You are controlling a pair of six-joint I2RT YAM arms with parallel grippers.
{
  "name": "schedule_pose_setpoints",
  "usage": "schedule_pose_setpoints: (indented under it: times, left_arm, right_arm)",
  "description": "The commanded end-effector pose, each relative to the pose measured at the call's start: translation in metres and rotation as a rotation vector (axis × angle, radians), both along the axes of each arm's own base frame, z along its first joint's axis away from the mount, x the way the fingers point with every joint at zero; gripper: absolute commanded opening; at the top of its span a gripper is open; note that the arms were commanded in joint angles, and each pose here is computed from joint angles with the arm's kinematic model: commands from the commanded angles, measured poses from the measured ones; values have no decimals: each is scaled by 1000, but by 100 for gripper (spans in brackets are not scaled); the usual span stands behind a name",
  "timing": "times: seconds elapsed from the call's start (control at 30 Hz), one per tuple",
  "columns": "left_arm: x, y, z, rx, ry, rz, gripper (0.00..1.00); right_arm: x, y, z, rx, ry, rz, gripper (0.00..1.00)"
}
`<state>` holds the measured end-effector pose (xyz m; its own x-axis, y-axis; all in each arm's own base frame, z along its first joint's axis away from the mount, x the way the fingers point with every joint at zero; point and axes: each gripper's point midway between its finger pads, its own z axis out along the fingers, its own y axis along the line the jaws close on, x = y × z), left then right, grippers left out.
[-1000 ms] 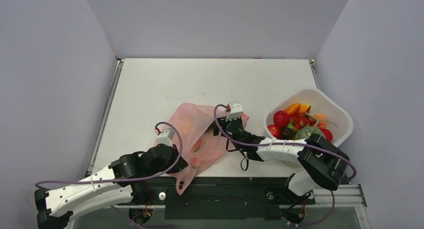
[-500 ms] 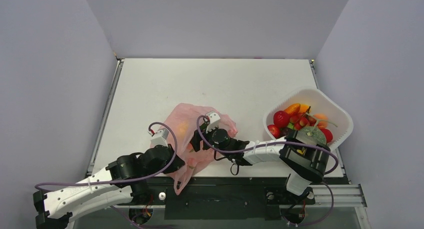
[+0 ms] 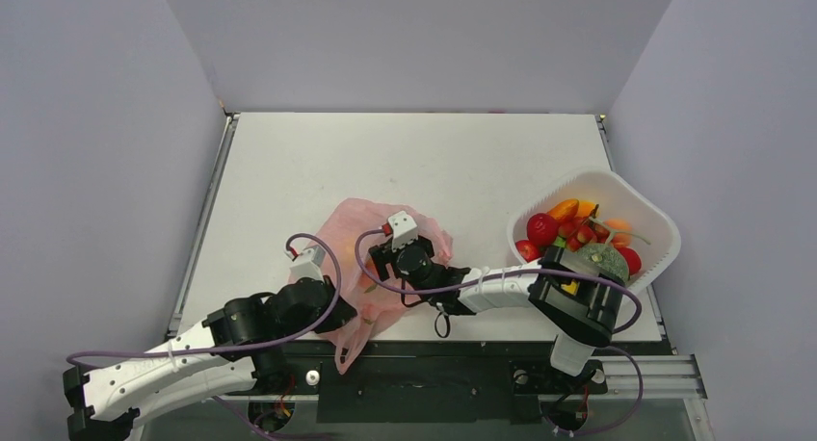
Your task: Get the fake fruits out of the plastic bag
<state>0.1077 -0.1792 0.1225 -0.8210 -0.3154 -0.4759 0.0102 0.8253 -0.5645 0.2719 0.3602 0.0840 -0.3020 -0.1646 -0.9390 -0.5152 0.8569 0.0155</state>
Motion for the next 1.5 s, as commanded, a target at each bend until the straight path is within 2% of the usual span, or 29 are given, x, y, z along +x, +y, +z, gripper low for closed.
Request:
schedule_pose_setpoints:
  times: [0.0,0.1,0.33,0.63,0.77,0.97,1.03,1.3,1.4,1.47]
  left_arm:
    - [6,-3,18,-37,-46,5,0]
    - [6,-5,17,-43,-46,-1,0]
    - [3,-8,15,-39,-31,-23,0]
    - [4,-9,17,-35,-35,-26,0]
    - [4,-10,17,-24,-32,-35,0]
    - [4,-10,15,-10,-31,-36,0]
    - [4,-10,15,-12,-32,-33,0]
    - [6,-10,17,-20,-40,-24,0]
    - [7,-12,23,-36,-48,-25,0]
    - [8,-15,29,-49,-59,-34,0]
  right_arm:
    - [17,-6,3,-145,-82,23,80]
    - [22,-2,-7,-195,-86,43,82]
    - [41,8,-2,-188,-138,-6,86]
    - [66,14,-20,-244,-158,-103,85]
    - [73,12,-25,-264,-183,-114,77]
    - [69,22,-16,-222,-194,-39,34]
    - [67,25,-12,-209,-194,-24,28]
    - [53,18,2,-166,-192,-14,17]
    - [45,12,7,-91,-150,-27,16]
    - [38,14,9,-36,-102,-19,19]
